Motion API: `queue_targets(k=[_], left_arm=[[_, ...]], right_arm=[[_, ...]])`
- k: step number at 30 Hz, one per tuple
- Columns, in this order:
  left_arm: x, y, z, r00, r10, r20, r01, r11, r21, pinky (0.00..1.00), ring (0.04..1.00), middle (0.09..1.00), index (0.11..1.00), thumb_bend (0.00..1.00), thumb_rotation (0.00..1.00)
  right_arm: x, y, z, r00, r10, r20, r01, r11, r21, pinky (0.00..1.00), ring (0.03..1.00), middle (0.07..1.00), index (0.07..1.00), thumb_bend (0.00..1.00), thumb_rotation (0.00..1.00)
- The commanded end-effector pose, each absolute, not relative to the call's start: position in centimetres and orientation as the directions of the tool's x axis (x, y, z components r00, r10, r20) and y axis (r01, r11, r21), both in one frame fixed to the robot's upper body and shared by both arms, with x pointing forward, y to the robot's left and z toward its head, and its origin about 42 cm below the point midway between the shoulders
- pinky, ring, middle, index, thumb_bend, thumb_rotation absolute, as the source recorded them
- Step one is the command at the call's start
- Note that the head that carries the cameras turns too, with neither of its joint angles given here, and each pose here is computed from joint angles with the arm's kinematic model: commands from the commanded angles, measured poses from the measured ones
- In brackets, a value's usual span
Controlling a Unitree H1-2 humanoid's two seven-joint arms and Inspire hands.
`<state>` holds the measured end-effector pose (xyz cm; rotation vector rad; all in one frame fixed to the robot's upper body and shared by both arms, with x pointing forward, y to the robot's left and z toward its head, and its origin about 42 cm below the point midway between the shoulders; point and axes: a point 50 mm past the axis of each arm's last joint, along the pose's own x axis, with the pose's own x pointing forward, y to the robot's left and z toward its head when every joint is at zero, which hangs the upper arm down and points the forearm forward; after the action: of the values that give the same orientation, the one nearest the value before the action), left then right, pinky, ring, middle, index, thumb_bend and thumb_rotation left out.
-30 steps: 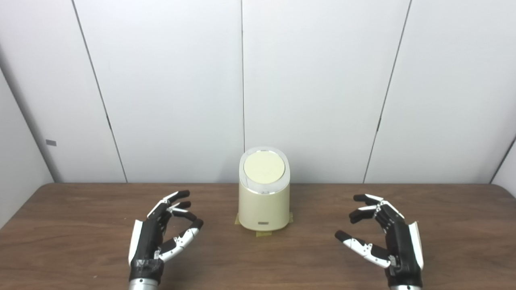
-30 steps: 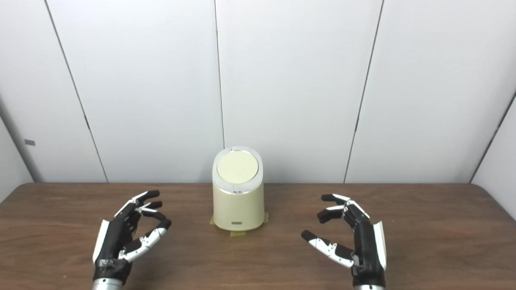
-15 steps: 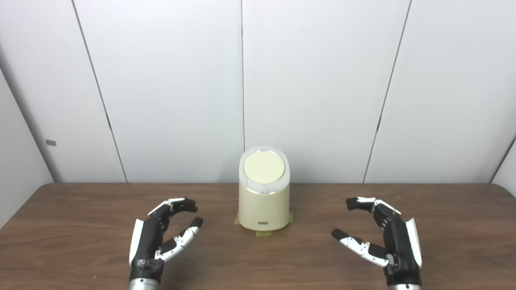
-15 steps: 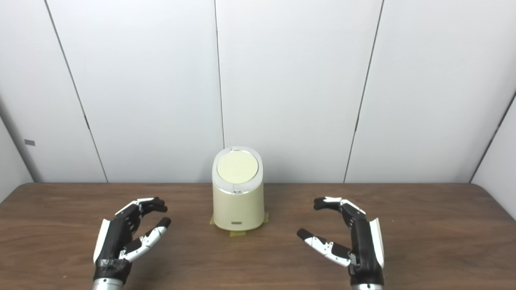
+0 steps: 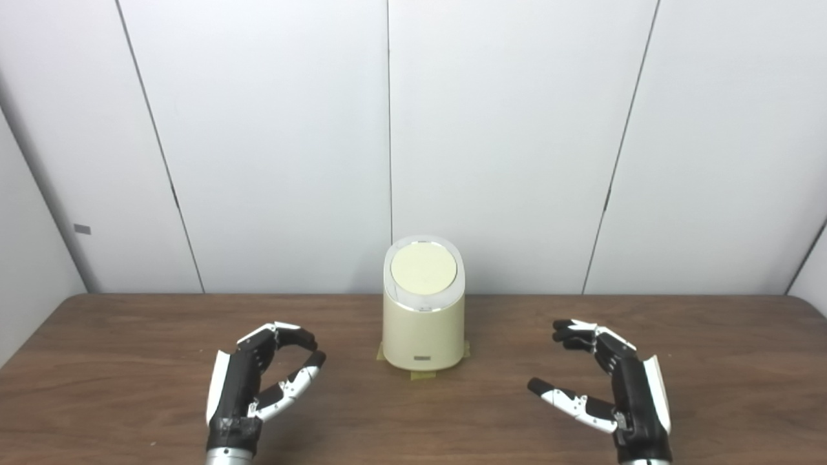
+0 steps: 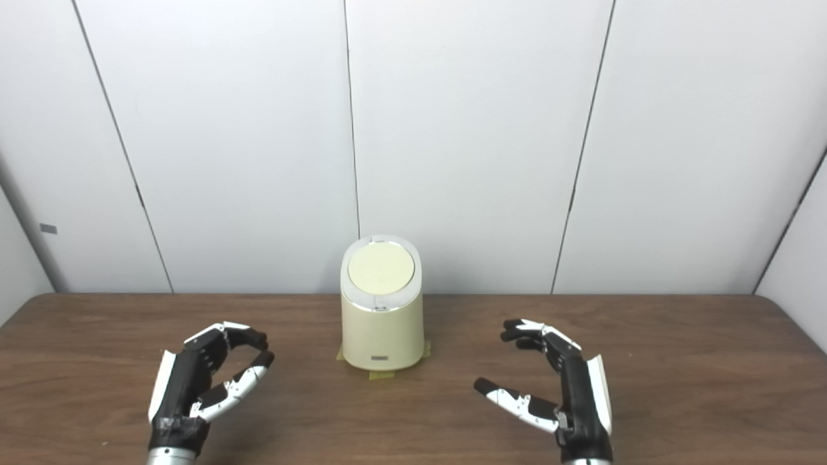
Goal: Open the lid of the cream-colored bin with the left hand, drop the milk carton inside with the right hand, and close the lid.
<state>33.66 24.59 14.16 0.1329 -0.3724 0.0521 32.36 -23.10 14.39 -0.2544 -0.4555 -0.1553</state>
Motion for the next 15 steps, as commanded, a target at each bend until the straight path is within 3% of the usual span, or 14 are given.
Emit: queue_targets(k=[1, 3, 4, 5, 8, 12, 14, 15], left_arm=[[34.7, 24.2, 16.3, 0.892, 0.008, 0.451, -0.076, 0.988, 0.133, 0.66, 0.449, 0.532, 0.718, 0.49, 0.0], [34.7, 24.2, 16.3, 0.89, 0.01, 0.457, -0.114, 0.973, 0.203, 0.59, 0.46, 0.506, 0.692, 0.5, 0.0], [34.7, 24.2, 16.4, 0.89, 0.012, 0.456, -0.122, 0.969, 0.213, 0.48, 0.453, 0.536, 0.668, 0.48, 0.0], [34.7, 24.1, 16.4, 0.891, 0.013, 0.455, -0.125, 0.968, 0.216, 0.43, 0.496, 0.63, 0.653, 0.44, 0.0], [34.7, 24.1, 16.3, 0.895, 0.02, 0.445, -0.121, 0.972, 0.199, 0.39, 0.55, 0.745, 0.642, 0.41, 0.0], [34.7, 24.2, 16.3, 0.903, 0.027, 0.429, -0.094, 0.986, 0.136, 0.41, 0.467, 0.688, 0.709, 0.42, 0.0], [34.7, 24.3, 16.4, 0.899, 0.017, 0.438, -0.092, 0.985, 0.149, 0.39, 0.448, 0.577, 0.7, 0.45, 0.0], [34.7, 24.3, 16.4, 0.894, 0.01, 0.447, -0.094, 0.981, 0.167, 0.41, 0.448, 0.53, 0.665, 0.46, 0.0]], right_arm=[[33.3, -23.0, 16.2, 0.833, -0.085, 0.547, 0.212, 0.962, -0.173, 0.72, 0.462, 0.711, 0.776, 0.51, 0.0], [33.4, -23.0, 16.1, 0.832, -0.089, 0.548, 0.214, 0.962, -0.168, 0.75, 0.46, 0.733, 0.777, 0.51, 0.0], [33.3, -23.0, 16.2, 0.831, -0.086, 0.549, 0.211, 0.963, -0.169, 0.56, 0.47, 0.752, 0.764, 0.49, 0.0], [33.3, -22.9, 16.3, 0.832, -0.084, 0.549, 0.209, 0.963, -0.169, 0.5, 0.471, 0.782, 0.745, 0.48, 0.0], [33.0, -22.6, 17.1, 0.827, -0.07, 0.558, 0.201, 0.964, -0.177, 0.44, 0.472, 0.822, 0.691, 0.48, 0.0], [32.8, -22.4, 17.4, 0.827, -0.073, 0.558, 0.192, 0.968, -0.159, 0.38, 0.525, 0.8, 0.668, 0.46, 0.0], [32.9, -22.4, 17.3, 0.827, -0.077, 0.557, 0.182, 0.974, -0.135, 0.37, 0.503, 0.739, 0.662, 0.47, 0.0], [32.9, -22.4, 17.3, 0.825, -0.074, 0.56, 0.175, 0.976, -0.129, 0.42, 0.477, 0.686, 0.657, 0.47, 0.0]])
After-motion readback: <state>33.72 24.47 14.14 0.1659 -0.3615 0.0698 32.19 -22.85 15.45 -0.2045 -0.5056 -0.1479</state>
